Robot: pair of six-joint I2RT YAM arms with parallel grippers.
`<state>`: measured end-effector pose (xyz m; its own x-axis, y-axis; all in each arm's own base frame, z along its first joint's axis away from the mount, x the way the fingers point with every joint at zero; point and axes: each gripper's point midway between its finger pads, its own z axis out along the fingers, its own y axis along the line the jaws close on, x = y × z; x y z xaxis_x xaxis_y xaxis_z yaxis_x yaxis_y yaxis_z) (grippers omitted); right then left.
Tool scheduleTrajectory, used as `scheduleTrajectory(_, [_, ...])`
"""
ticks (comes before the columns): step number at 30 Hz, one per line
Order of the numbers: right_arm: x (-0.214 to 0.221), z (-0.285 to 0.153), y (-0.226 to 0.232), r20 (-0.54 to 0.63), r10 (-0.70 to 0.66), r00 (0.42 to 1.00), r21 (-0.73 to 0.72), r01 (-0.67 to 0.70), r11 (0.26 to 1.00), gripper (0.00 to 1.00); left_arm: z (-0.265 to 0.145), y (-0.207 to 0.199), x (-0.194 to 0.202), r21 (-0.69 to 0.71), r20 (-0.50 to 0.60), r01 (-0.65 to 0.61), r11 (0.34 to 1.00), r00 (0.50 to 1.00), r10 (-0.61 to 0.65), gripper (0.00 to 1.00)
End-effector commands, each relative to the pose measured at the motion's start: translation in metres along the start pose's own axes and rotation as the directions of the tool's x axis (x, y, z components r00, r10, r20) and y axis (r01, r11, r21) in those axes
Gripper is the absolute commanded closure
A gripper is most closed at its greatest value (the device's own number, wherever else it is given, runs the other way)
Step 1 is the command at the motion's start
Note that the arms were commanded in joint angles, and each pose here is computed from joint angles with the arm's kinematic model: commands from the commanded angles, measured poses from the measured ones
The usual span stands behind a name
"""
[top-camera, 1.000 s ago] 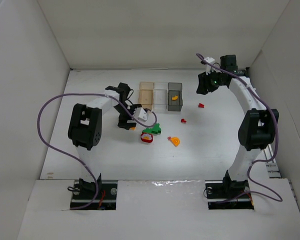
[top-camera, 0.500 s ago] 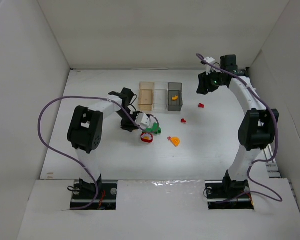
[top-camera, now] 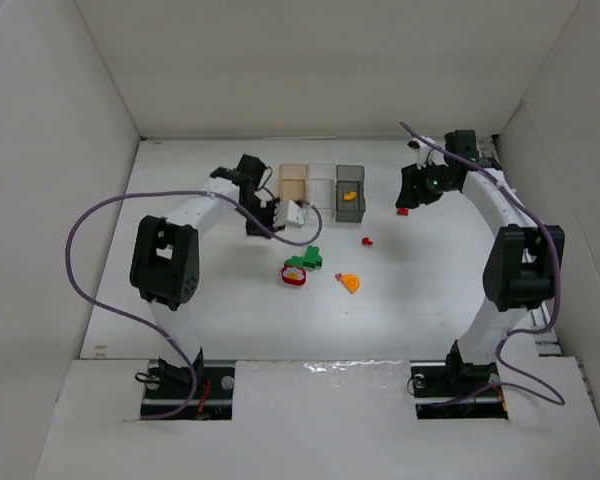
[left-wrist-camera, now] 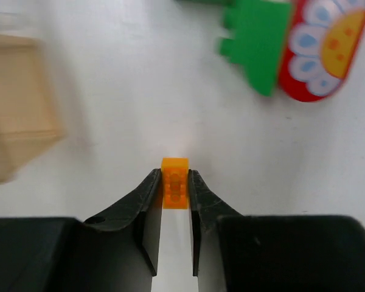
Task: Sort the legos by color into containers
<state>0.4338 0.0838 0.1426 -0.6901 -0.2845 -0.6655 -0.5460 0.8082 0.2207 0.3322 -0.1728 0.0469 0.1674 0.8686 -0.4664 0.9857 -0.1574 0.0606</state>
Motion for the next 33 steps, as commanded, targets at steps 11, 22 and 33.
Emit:
scheduleTrajectory(11, [-0.008, -0.039, 0.047, 0.223, 0.113, 0.968, -0.054, -0.103, 0.993, 0.39, -0.125, 0.168, -0.212, -0.342, 0.559, 0.215, 0.915, 0.829, 0.014, 1.0])
scheduleTrajectory(22, [0.022, -0.041, 0.041, 0.15, -0.07, 0.986, 0.061, 0.062, 0.996, 0.37, -0.082, 0.194, -0.261, -0.253, 0.669, 0.281, 0.926, 0.742, -0.043, 1.0])
scheduleTrajectory(33, [0.029, -0.042, 0.043, 0.117, -0.122, 0.986, 0.045, 0.117, 0.992, 0.37, -0.005, 0.202, -0.231, -0.197, 0.605, 0.321, 0.926, 0.783, -0.143, 1.0])
